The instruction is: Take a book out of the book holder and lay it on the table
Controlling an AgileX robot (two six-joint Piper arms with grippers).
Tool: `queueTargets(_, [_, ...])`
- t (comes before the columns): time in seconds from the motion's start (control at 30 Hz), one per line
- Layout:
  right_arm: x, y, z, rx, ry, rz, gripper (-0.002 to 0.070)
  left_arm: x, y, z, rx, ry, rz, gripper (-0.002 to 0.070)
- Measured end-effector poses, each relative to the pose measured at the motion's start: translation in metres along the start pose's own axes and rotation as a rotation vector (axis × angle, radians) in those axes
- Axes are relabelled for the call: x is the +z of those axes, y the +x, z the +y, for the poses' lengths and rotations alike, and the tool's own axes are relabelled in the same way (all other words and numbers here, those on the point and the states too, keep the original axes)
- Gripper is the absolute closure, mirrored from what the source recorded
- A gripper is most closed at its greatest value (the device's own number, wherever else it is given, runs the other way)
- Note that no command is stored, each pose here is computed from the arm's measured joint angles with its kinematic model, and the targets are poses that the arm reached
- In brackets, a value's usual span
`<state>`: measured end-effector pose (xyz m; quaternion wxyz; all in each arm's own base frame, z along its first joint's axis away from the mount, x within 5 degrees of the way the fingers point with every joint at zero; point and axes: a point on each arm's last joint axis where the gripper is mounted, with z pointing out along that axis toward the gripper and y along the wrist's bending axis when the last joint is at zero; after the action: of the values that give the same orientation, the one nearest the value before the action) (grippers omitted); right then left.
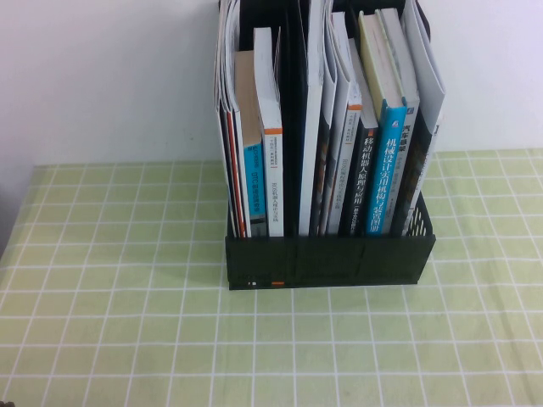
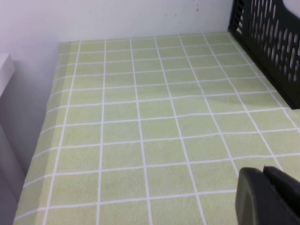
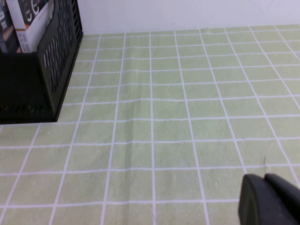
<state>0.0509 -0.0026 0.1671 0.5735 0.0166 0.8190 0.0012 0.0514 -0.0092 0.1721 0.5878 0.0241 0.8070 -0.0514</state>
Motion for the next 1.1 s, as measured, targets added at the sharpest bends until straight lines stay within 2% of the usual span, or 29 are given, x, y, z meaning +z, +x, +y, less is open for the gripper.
queueTargets(1.1, [0.0000, 0.0000, 0.0000, 0.000, 0.000, 0.000, 0.0678, 0.0000, -0.0001, -0.0003, -0.009, 0.004, -0.001, 0.0677])
